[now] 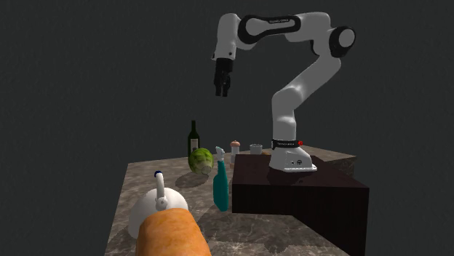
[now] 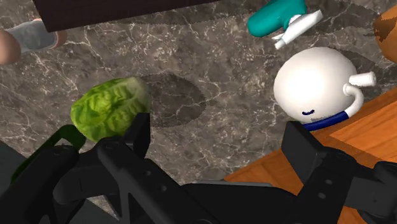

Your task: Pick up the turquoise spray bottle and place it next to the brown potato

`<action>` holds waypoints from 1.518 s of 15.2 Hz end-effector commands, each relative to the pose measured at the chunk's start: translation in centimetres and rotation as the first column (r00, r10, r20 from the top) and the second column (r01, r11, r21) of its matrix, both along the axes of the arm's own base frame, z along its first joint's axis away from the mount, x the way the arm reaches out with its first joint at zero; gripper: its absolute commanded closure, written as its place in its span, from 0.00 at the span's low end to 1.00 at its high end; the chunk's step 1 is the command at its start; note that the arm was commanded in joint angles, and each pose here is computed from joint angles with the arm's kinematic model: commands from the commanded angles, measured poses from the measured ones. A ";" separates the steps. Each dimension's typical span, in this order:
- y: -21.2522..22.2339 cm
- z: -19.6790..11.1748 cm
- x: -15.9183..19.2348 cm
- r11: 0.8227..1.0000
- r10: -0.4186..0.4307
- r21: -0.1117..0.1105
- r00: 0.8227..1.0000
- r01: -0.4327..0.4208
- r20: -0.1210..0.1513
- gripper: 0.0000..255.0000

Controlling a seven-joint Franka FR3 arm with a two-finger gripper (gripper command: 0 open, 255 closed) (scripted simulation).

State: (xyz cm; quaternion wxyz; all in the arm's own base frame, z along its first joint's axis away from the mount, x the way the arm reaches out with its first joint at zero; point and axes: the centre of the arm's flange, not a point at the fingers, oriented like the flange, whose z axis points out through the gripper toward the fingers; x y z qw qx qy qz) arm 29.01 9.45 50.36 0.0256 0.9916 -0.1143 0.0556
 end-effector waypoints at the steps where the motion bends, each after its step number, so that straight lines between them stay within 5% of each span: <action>1: 1.7 -2.1 -0.7 0.998 -0.057 -0.003 0.998 0.057 -0.005 0.00; 10: 9.3 -11.5 -1.6 0.959 -0.284 -0.020 0.958 0.283 -0.031 0.00; 19: 16.7 -20.9 -0.9 0.868 -0.496 -0.043 0.867 0.494 -0.052 0.00; 23: 16.7 -22.7 -0.9 0.866 -0.500 -0.043 0.865 0.498 -0.052 0.00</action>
